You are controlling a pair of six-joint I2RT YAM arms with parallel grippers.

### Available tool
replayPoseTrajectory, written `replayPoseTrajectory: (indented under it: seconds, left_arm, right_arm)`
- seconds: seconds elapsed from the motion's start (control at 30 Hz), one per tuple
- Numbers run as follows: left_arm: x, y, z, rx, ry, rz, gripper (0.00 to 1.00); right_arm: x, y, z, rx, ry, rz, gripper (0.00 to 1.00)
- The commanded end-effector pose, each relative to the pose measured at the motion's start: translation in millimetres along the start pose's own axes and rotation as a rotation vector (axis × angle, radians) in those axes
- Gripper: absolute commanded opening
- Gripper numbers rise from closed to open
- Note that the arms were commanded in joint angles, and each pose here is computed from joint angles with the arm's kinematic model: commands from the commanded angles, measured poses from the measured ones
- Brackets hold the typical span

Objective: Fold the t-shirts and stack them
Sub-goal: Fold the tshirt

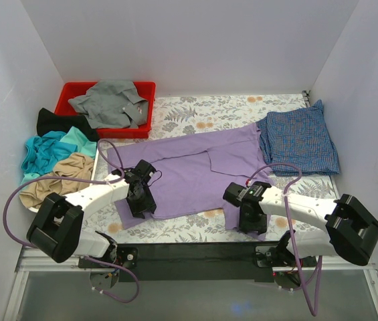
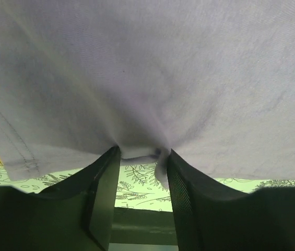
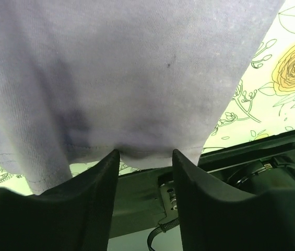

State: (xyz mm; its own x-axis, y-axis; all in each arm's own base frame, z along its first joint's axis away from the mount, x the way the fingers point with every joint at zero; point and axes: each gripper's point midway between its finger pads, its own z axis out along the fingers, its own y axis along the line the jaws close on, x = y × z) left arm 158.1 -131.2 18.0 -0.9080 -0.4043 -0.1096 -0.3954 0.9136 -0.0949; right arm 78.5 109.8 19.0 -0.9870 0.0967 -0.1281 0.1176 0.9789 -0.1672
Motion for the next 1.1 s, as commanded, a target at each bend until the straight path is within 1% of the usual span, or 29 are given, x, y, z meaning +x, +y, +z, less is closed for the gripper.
replayPoseTrajectory:
  seconds: [0.0, 0.03, 0.07, 0.13, 0.17, 0.2, 0.23, 0.27, 0.33, 0.37, 0.53, 0.77, 0.83, 0.9, 0.93, 0.97, 1.07]
  left_arm:
    - [-4.9, -5.9, 0.8, 0.021, -0.023, 0.002, 0.38]
    - [-6.0, -5.9, -2.0, 0.016, -0.025, 0.004, 0.32]
    - [-7.4, -6.7, -5.0, 0.019, -0.031, 0.005, 0.31]
    - [-6.9, -3.4, -10.2, 0.009, -0.032, 0.013, 0.31]
    - [-7.8, -3.9, -14.0, 0.011, -0.035, 0.013, 0.31]
    - [-5.0, 0.0, -18.0, 0.004, -0.028, 0.013, 0.31]
    - [-2.7, 2.4, -19.9, 0.002, -0.023, 0.010, 0.30]
    - [-0.1, 5.3, -20.5, 0.001, -0.019, 0.010, 0.17]
    - [4.6, 7.1, -23.5, 0.020, -0.011, 0.010, 0.06]
    - [6.5, 9.6, -23.1, 0.014, -0.006, 0.007, 0.00]
    - [12.2, 14.7, -27.0, 0.005, 0.016, 0.014, 0.00]
    - [11.9, 13.5, -37.9, 0.013, 0.019, 0.048, 0.00]
    - [11.2, 13.1, -36.2, 0.014, 0.017, 0.052, 0.00]
    - [14.1, 16.4, -31.3, -0.002, 0.032, 0.050, 0.11]
    - [15.1, 16.9, -29.6, -0.005, 0.036, 0.053, 0.21]
    - [17.3, 20.2, -26.7, -0.017, 0.043, 0.049, 0.37]
    - [15.9, 23.4, -20.2, -0.038, 0.032, 0.023, 0.49]
  right_arm:
    - [-5.0, -3.8, 2.5, 0.014, -0.040, 0.000, 0.50]
    - [-4.7, -4.3, 2.6, 0.013, -0.041, 0.000, 0.48]
    - [-5.0, -4.1, 1.5, 0.003, -0.046, 0.004, 0.44]
    - [-3.7, -3.9, 0.7, -0.010, -0.045, 0.009, 0.42]
    - [-2.5, -4.0, -0.1, -0.020, -0.043, 0.011, 0.28]
    - [-2.4, -2.8, -1.2, -0.030, -0.044, 0.014, 0.24]
    - [-2.5, -2.7, -1.6, -0.034, -0.046, 0.017, 0.21]
    - [-1.3, -2.8, -2.0, -0.040, -0.042, 0.019, 0.09]
    - [-0.4, -3.5, -1.5, -0.041, -0.040, 0.020, 0.03]
    - [-0.9, -2.3, -2.3, -0.045, -0.041, 0.021, 0.02]
    - [-2.1, -3.4, -6.7, -0.048, -0.048, 0.030, 0.01]
    - [-28.4, -2.2, -36.0, -0.064, -0.159, 0.031, 0.01]
    - [-31.7, -2.2, -38.5, -0.058, -0.171, 0.023, 0.01]
    - [-33.2, -1.7, -39.0, -0.052, -0.173, 0.020, 0.01]
    - [-32.7, -1.8, -38.4, -0.048, -0.169, 0.014, 0.01]
    - [-31.8, -1.6, -37.8, -0.046, -0.163, 0.011, 0.01]
    - [-31.5, -1.4, -37.5, -0.047, -0.162, 0.011, 0.01]
